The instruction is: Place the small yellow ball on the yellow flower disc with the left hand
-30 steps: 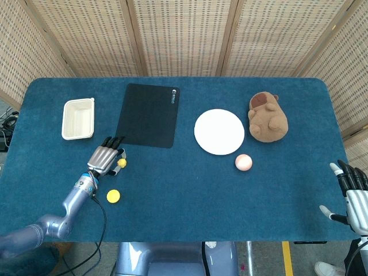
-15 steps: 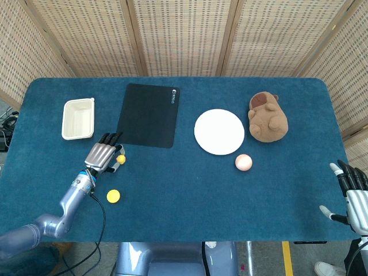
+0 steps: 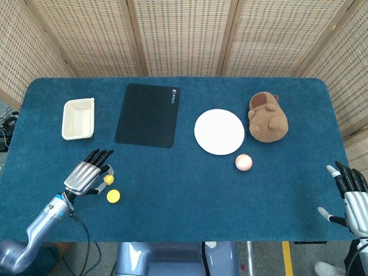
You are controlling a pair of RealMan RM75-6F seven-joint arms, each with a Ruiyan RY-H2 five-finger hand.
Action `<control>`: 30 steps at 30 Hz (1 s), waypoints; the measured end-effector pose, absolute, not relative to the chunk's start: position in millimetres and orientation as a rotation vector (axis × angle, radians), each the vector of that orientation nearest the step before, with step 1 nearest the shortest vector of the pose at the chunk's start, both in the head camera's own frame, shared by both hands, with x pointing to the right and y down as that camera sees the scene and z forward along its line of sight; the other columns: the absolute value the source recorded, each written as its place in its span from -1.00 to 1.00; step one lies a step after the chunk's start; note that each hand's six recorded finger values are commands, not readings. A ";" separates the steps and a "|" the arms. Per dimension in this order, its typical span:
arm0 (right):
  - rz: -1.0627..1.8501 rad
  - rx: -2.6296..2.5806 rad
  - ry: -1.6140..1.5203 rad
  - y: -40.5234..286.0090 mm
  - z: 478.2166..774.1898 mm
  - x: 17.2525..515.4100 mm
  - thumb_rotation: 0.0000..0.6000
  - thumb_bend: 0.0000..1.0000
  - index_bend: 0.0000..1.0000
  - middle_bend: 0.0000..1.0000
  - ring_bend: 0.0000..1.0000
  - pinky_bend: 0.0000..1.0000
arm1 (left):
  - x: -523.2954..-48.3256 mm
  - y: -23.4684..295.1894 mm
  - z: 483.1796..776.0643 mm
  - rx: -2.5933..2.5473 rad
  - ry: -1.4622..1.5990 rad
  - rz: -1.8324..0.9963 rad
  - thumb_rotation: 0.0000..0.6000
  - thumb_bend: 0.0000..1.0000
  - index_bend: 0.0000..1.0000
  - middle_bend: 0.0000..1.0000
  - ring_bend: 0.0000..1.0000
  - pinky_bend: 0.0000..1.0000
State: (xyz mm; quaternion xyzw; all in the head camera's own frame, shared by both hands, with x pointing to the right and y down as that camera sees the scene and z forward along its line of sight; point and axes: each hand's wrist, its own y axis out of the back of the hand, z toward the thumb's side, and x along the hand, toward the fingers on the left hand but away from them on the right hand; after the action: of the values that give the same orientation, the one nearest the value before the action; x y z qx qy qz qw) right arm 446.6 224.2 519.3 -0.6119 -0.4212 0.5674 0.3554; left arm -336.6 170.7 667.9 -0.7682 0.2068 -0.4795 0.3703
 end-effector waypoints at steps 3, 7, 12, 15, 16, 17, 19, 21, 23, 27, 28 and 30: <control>1.464 -1.583 -1.086 224.4 519.4 446.0 1.00 -1.00 -0.84 -1.00 -1.00 -1.00 | -336.6 185.8 668.0 -2.010 0.495 -1.228 1.00 -0.16 -0.01 -1.00 -1.00 -1.00; 1.463 -1.580 -1.088 224.7 518.8 446.3 1.00 -1.00 -0.84 -1.00 -1.00 -1.00 | -333.0 191.5 670.3 -2.001 0.467 -1.222 1.00 -0.16 -0.02 -1.00 -1.00 -1.00; 1.467 -1.580 -1.090 224.0 519.3 447.4 1.00 -1.00 -0.84 -1.00 -1.00 -1.00 | -328.6 195.5 673.9 -1.993 0.445 -1.221 1.00 -0.16 -0.03 -1.00 -1.00 -1.00; 1.468 -1.580 -1.090 223.7 519.5 447.8 1.00 -1.00 -0.84 -1.00 -1.00 -1.00 | -327.1 198.5 677.6 -2.003 0.417 -1.226 1.00 -0.17 -0.03 -1.00 -1.00 -1.00; 1.468 -1.580 -1.091 223.7 519.5 447.7 1.00 -1.00 -0.84 -1.00 -1.00 -1.00 | -326.7 199.2 678.8 -2.001 0.406 -1.227 1.00 -0.17 -0.03 -1.00 -1.00 -1.00; 1.468 -1.580 -1.092 223.7 519.3 447.9 1.00 -1.00 -0.84 -1.00 -1.00 -1.00 | -326.6 199.9 679.7 -1.998 0.398 -1.227 1.00 -0.17 -0.03 -1.00 -1.00 -1.00; 1.468 -1.580 -1.094 223.6 519.0 448.1 1.00 -1.00 -0.84 -1.00 -1.00 -1.00 | -326.1 202.8 682.7 -1.997 0.379 -1.232 1.00 -0.17 -0.03 -1.00 -1.00 -1.00; 1.467 -1.580 -1.096 223.6 518.6 448.2 1.00 -1.00 -0.84 -1.00 -1.00 -1.00 | -326.0 204.8 684.9 -2.001 0.368 -1.238 1.00 -0.16 -0.03 -1.00 -1.00 -1.00; 1.466 -1.580 -1.098 223.5 518.3 448.6 1.00 -1.00 -0.84 -1.00 -1.00 -1.00 | -326.4 205.6 687.0 -1.998 0.359 -1.243 1.00 -0.16 -0.03 -1.00 -1.00 -1.00; 1.464 -1.584 -1.099 223.5 517.9 448.5 1.00 -1.00 -0.84 -1.00 -1.00 -1.00 | -326.4 205.8 689.2 -2.004 0.356 -1.244 1.00 -0.23 -0.06 -1.00 -1.00 -1.00; 1.464 -1.584 -1.100 223.5 517.7 448.6 1.00 -1.00 -0.84 -1.00 -1.00 -1.00 | -326.2 206.0 690.0 -2.006 0.352 -1.243 1.00 -0.29 -0.13 -1.00 -1.00 -1.00; 1.464 -1.584 -1.102 223.4 517.5 449.0 1.00 -1.00 -0.84 -1.00 -1.00 -1.00 | -325.7 205.9 690.9 -2.006 0.346 -1.240 1.00 -0.44 -0.34 -1.00 -1.00 -1.00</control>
State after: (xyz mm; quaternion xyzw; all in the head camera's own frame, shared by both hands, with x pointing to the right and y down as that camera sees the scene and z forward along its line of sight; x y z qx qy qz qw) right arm 449.0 223.4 517.5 -0.6120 -0.4257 0.5659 0.3520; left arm -325.7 205.9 690.9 -0.7820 0.1349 -0.4834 0.3697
